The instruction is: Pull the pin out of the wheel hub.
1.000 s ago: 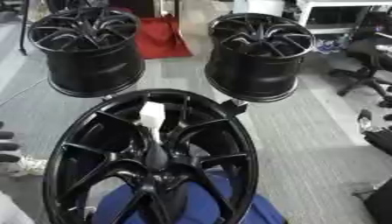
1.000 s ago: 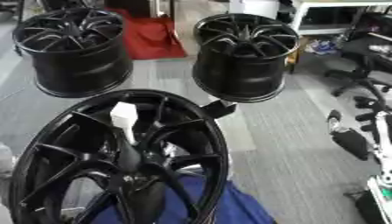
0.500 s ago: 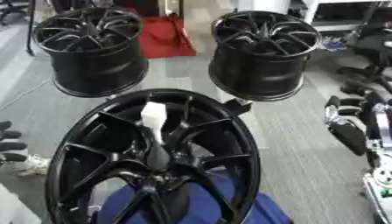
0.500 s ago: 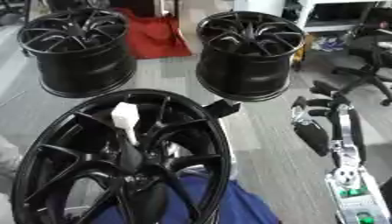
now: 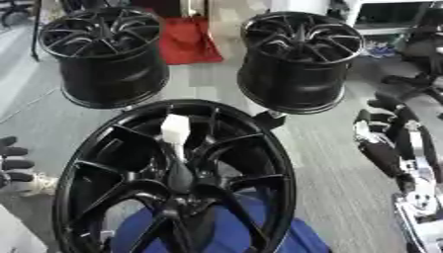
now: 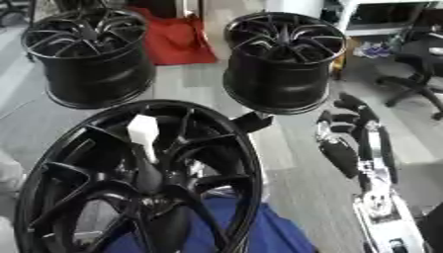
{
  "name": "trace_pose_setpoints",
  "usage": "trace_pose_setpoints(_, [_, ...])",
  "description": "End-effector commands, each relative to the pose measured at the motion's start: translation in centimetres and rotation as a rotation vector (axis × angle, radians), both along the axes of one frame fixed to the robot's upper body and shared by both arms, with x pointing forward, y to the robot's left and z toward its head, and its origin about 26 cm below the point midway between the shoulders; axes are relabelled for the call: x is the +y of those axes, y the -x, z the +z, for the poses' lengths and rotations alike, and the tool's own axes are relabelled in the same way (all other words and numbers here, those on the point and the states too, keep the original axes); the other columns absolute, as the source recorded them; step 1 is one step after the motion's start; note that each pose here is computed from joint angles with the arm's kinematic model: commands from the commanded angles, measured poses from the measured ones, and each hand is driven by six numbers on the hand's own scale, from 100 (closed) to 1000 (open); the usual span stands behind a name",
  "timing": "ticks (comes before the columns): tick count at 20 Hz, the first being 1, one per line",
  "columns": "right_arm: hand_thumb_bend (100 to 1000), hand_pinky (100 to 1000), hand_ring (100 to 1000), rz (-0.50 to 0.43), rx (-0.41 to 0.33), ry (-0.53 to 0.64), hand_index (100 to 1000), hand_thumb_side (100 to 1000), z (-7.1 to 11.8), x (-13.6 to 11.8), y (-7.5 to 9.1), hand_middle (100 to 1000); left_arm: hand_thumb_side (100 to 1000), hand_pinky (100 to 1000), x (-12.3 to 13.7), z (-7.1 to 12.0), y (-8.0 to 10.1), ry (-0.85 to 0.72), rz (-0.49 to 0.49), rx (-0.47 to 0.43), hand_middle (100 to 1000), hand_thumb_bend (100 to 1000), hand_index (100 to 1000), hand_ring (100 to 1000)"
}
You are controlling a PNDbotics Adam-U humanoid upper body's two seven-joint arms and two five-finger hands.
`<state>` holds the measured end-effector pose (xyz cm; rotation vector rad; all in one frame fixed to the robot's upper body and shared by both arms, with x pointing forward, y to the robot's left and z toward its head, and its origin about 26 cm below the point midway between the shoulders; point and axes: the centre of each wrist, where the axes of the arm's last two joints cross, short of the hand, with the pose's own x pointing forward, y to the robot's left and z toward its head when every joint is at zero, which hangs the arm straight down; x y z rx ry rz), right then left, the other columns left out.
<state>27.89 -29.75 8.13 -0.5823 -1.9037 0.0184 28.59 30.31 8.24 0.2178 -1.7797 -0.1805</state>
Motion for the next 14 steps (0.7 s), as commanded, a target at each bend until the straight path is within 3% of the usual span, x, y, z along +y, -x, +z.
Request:
trace_pose_setpoints(1, [115, 630, 688, 0.01, -0.018, 0.013, 845, 283, 0.65, -0.06, -0.12, 745, 746, 556, -0.1, 0.77, -0.17, -0.004, -0.012, -0.027, 634, 100, 810, 619])
trace_pose_setpoints(14, [129, 633, 684, 0.01, -0.01, 0.028, 845, 270, 0.63, 0.03, -0.01, 747, 748, 559, -0.12, 0.61, -0.18, -0.005, -0.003, -0.018, 646, 100, 810, 626])
